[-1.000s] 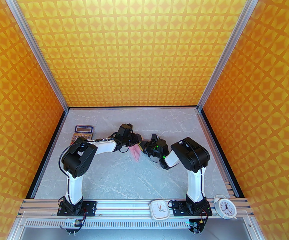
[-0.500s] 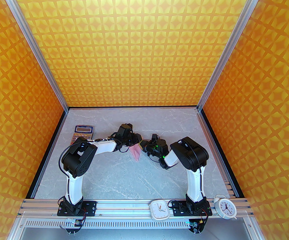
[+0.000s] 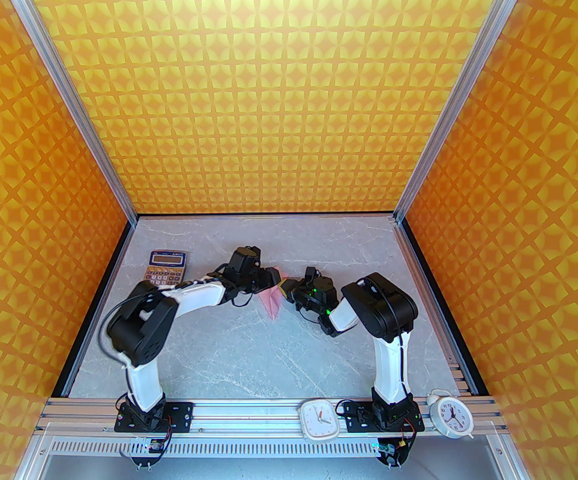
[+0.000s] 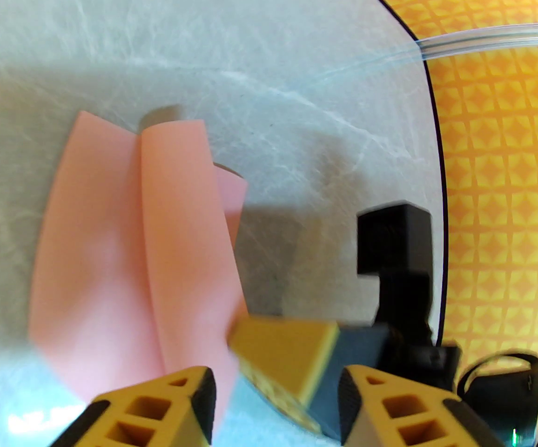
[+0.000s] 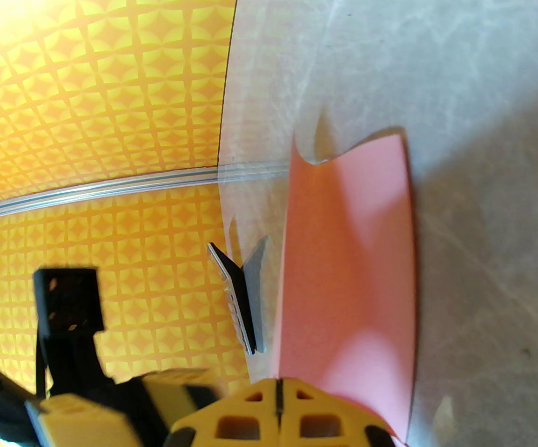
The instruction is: Fold a paper plane with a square sheet of paper (fold left side to right side)
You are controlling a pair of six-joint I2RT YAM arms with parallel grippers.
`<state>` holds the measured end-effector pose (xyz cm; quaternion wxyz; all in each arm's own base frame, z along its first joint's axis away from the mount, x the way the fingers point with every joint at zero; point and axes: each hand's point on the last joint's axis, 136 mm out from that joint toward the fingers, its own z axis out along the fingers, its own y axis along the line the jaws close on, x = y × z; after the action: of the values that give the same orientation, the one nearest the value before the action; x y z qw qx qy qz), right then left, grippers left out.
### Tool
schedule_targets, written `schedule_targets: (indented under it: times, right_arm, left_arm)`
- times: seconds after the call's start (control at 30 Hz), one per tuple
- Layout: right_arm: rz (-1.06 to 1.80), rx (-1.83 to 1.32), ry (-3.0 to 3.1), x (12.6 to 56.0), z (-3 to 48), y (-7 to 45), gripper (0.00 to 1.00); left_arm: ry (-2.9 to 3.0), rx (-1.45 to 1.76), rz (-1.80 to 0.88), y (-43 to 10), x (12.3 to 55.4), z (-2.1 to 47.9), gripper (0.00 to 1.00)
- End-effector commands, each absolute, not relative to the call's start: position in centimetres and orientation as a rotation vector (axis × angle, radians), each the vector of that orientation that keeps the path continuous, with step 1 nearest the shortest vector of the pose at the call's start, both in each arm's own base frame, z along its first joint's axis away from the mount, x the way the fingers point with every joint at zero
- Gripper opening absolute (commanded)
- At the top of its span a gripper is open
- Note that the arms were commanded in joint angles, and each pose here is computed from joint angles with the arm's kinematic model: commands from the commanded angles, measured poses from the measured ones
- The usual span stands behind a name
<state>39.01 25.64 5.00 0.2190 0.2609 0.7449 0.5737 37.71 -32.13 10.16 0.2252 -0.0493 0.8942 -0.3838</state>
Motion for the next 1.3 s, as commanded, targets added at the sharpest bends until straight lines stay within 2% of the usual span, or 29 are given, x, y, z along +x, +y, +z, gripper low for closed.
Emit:
schedule_targets:
  times: [0.0, 0.17, 0.3, 0.57, 0.87, 1.07, 1.27]
  right_arm:
    - [1.577, 0.701, 2.074, 39.3, 4.9, 25.6, 0.0]
    - [1.572, 0.696, 2.08, 39.2, 5.0, 25.6, 0.0]
    - [1.57, 0.689, 2.086, 39.1, 5.0, 25.6, 0.0]
    - [1.576, 0.681, 2.085, 38.9, 5.2, 25.6, 0.0]
    - [1.577, 0.678, 2.082, 38.6, 5.2, 25.5, 0.0]
    - [1.58, 0.679, 2.084, 38.6, 5.2, 25.6, 0.0]
    - [1.578, 0.664, 2.089, 38.7, 5.5, 25.7, 0.0]
  left_arm:
    - [2.538, -0.081, -0.885, -29.8, 35.6, 8.5, 0.53]
    - [2.621, 0.027, -0.769, -30.0, 32.7, 6.3, 0.58]
    - [2.662, 0.102, -0.696, -30.7, 31.2, 4.9, 0.58]
    - [2.705, 0.116, -0.532, -30.6, 31.9, 3.0, 0.48]
    - [2.709, 0.113, -0.489, -30.9, 32.6, 2.4, 0.44]
    - [2.731, 0.093, -0.436, -30.2, 32.5, 1.4, 0.31]
    - [2.737, 0.109, -0.419, -30.2, 32.3, 1.1, 0.29]
